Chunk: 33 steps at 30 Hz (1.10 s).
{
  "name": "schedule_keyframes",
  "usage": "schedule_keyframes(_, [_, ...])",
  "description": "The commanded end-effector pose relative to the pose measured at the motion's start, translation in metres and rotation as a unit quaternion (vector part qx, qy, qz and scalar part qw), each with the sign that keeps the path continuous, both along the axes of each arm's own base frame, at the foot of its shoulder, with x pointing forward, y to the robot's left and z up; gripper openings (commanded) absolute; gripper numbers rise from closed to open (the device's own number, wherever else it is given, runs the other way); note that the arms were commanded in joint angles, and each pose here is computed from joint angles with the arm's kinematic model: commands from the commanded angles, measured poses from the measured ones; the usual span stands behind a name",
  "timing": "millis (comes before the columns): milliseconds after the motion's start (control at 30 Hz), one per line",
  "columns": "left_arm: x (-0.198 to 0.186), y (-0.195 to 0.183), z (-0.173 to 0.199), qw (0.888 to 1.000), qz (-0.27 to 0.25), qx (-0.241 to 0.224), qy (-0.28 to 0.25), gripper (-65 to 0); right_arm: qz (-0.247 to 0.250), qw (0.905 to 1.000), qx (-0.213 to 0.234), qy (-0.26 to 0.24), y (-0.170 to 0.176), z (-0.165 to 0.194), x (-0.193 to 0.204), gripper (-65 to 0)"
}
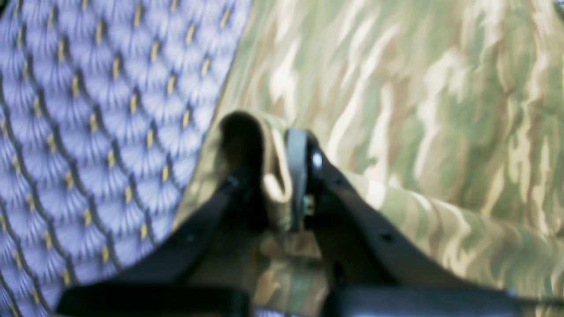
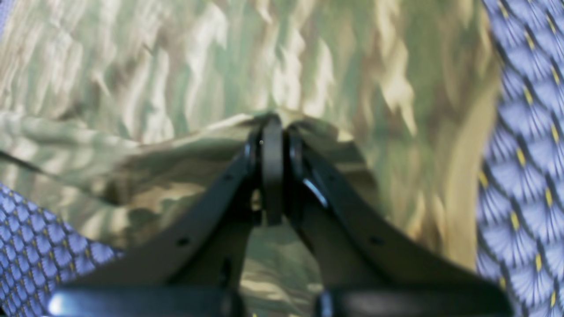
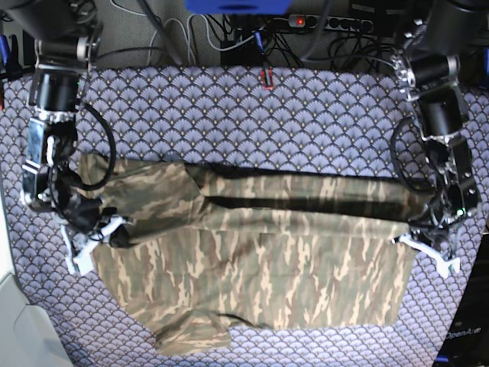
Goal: Fold the T-shirt properly
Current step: 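Lift the gripped edge and fold it over toward the hem with both grippers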
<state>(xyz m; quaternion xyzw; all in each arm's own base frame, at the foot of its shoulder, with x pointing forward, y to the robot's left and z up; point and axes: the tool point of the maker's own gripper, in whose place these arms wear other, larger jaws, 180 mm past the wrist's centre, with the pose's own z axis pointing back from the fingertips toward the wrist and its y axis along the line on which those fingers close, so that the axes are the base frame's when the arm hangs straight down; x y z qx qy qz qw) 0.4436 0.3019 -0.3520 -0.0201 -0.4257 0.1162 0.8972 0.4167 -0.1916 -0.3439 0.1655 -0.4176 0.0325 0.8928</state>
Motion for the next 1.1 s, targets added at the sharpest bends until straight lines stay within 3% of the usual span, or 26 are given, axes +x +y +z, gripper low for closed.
schedule_keyframes(0, [0.016, 0.008, 0.029, 0.999, -0.001, 0.016, -0.038, -63.3, -0.002, 0.9995, -0.001, -0.031, -0.004, 0.021, 0.016, -65.0])
schedule_keyframes(200, [0.028, 0.002, 0.041, 0.996, -0.016, 0.038, -0.076, -63.3, -0.007, 0.9997, 0.007, -0.024, -0.006, 0.014, 0.028, -65.0])
schedule_keyframes(433, [0.024, 0.009, 0.006, 0.997, -0.009, 0.062, -0.055, -63.3, 0.009, 0.9998, -0.007, -0.019, -0.003, 0.013, 0.044, -65.0])
schedule_keyframes(833, [0.025, 0.011, 0.006, 0.996, -0.007, 0.065, -0.062, -63.2, 0.033, 0.9986, -0.019, -0.037, 0.012, 0.031, 0.059, -65.0])
schedule_keyframes(1067, [0.025, 0.014, 0.007, 0.996, -0.006, 0.068, -0.063, -63.1, 0.028, 0.9993, -0.018, -0.018, 0.007, 0.018, 0.056, -65.0])
